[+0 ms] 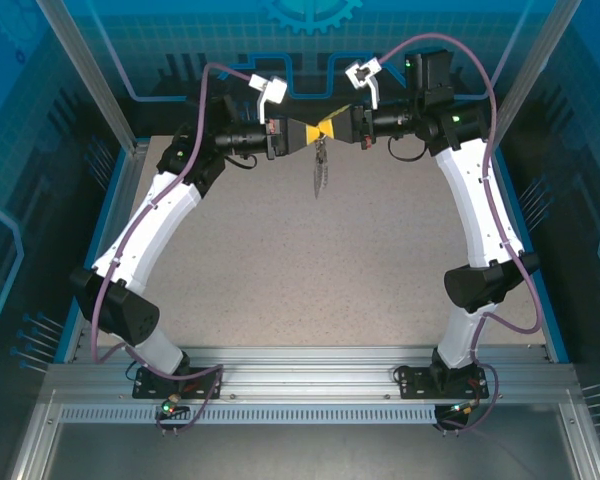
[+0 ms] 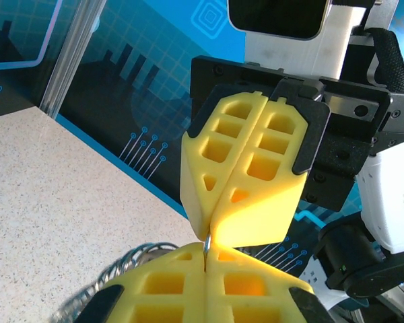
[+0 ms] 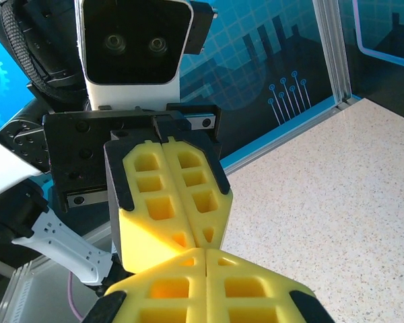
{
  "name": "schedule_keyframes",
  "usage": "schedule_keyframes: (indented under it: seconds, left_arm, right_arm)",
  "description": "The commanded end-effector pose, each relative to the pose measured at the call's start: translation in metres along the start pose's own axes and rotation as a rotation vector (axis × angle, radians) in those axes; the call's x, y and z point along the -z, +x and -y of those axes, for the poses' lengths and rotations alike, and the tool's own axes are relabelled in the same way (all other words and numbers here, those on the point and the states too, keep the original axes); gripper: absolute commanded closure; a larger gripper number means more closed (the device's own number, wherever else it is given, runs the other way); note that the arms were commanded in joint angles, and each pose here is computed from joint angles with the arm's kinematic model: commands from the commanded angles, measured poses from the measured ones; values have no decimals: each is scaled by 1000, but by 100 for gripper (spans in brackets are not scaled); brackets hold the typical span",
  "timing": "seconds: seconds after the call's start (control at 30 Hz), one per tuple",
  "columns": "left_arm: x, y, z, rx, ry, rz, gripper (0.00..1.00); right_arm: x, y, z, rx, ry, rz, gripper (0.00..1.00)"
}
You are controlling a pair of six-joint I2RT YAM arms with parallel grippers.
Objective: Put the keys on the keyring
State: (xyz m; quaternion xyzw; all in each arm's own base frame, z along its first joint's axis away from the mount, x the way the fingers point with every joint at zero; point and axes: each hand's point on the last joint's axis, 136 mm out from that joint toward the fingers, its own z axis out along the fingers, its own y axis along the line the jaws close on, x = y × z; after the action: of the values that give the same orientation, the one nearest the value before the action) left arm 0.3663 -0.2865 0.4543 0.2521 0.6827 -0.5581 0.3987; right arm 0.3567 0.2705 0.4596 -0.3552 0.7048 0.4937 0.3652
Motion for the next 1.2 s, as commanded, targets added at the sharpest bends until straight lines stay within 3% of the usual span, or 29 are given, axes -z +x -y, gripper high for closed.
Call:
schedule_keyframes:
  seconds: [0.0, 0.07, 0.17, 0.33, 0.5, 0.73, 1.17]
  left_arm:
    - [-5, -15, 8, -43, 24, 61, 100]
    - [-4, -19, 9, -47, 30, 79, 100]
    - [-4, -25, 13, -47, 42, 96, 100]
    - [-2, -33, 19, -49, 56, 126, 100]
    - [-2, -41, 22, -48, 65, 153, 100]
    - [-3, -45, 22, -40, 70, 161, 100]
    - [-4, -43, 22, -36, 67, 159, 100]
  right_arm:
    - [7, -9, -18, 10, -27, 29, 79]
    - [16, -15, -10, -5, 34, 68, 63]
    - [37, -24, 3, -36, 115, 153, 56]
    - [61, -15, 24, -85, 308, 239, 52]
    - [53, 18, 35, -93, 434, 208, 50]
    - [23, 41, 21, -22, 475, 163, 44]
    - [13, 18, 14, 71, 522, 194, 41]
